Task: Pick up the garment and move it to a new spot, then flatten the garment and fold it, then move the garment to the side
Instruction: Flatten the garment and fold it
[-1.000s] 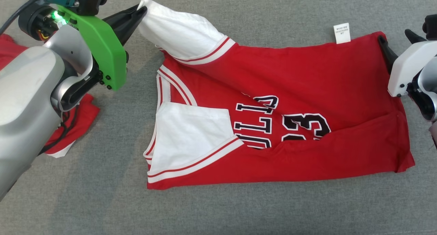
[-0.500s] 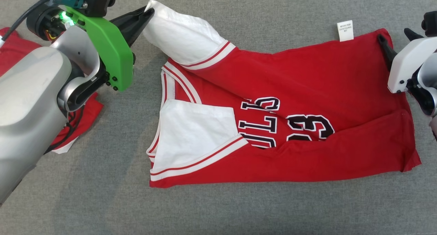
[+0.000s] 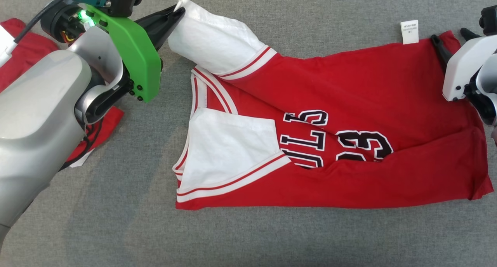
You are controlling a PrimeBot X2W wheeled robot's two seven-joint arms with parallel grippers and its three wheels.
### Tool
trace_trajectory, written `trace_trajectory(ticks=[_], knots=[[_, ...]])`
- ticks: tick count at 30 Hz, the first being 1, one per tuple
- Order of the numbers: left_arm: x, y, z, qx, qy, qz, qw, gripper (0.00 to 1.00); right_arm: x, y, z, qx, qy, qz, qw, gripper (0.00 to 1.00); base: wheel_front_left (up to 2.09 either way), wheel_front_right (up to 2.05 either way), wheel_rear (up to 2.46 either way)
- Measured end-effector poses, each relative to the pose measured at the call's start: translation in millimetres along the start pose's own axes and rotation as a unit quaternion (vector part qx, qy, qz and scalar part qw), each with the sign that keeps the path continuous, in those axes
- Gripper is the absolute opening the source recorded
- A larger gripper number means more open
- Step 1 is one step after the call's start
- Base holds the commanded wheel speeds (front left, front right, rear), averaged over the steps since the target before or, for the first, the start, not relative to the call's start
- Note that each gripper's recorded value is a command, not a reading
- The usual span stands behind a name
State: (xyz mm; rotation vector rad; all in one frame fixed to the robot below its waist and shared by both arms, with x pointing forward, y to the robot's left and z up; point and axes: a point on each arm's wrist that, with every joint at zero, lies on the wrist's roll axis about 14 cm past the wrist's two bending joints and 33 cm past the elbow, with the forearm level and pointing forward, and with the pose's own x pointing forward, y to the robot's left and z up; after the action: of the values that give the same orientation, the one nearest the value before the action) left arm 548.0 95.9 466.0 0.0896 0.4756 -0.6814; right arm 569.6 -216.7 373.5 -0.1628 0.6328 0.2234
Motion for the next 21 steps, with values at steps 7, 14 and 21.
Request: trace_trajectory(ticks=[7, 14, 21], knots=[[2, 5, 1, 0.007, 0.000, 0.008, 1.000, 0.00, -4, -10, 0, -0.001, 0.004, -0.008, 1.000, 0.00, 0.00, 0.00, 0.00], [9, 11, 7, 0.013, -0.007, 0.018, 1.000, 0.00, -13, -42, 11, -0.006, -0.021, -0.051, 0.998, 0.00, 0.00, 0.00, 0.00], [25, 25, 24, 0.038, -0.040, 0.041, 0.998, 0.00, -15, -57, 28, -0.018, -0.055, -0.073, 0.996, 0.00, 0.00, 0.00, 0.00]])
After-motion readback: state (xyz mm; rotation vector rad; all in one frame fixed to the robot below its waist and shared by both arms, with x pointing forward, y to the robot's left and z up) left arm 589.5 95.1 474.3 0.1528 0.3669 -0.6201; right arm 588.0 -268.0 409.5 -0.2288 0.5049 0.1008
